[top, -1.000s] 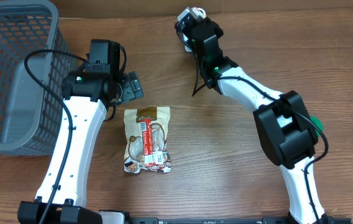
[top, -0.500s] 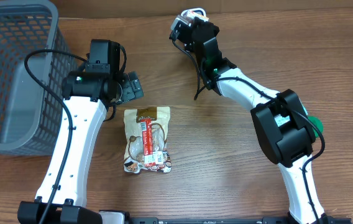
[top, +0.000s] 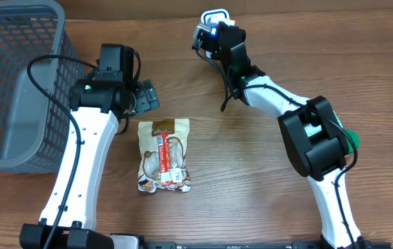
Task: Scan the item barcode
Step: 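Hold the Kleenex pack in front of the scanner window, then carry the Kleenex pack right and release it beside the wipes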
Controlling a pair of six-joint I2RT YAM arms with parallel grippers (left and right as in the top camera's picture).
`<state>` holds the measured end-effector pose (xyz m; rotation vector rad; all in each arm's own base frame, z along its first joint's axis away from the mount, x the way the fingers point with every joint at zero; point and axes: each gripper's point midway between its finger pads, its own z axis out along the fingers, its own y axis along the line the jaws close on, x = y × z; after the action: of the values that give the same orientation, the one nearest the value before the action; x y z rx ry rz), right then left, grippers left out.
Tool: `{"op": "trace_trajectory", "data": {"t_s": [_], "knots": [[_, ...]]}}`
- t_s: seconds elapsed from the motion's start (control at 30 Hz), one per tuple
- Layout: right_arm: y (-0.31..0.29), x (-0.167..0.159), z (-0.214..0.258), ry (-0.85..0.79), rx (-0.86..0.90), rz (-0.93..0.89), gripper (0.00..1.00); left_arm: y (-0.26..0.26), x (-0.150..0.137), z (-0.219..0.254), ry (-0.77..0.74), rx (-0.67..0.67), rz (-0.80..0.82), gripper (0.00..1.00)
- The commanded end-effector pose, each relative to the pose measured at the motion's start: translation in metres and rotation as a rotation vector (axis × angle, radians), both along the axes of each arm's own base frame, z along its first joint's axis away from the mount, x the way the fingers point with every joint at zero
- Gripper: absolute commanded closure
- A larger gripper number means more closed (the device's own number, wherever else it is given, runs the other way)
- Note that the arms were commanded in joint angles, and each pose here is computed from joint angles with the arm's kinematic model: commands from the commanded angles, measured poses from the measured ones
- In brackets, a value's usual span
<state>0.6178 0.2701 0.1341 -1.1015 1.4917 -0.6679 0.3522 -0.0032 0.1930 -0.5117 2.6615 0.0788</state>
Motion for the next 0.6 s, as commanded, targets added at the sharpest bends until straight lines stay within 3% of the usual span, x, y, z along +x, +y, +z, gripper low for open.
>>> {"op": "trace_trajectory", "data": {"t_s": [0.0, 0.23, 0.57], "knots": [[0.005, 0.005, -0.001, -0.029, 0.01, 0.014, 0.96, 0.003, 0.001, 0.005, -0.013, 0.02, -0.006, 0.0], [-0.007, 0.006, 0.02, -0.086, 0.108, -0.106, 0.96, 0.003, 0.001, 0.005, -0.013, 0.02, -0.007, 0.0], [-0.001, -0.031, 0.15, -0.173, 0.542, -0.184, 0.96, 0.003, 0.001, 0.005, -0.013, 0.02, -0.007, 0.0]]}}
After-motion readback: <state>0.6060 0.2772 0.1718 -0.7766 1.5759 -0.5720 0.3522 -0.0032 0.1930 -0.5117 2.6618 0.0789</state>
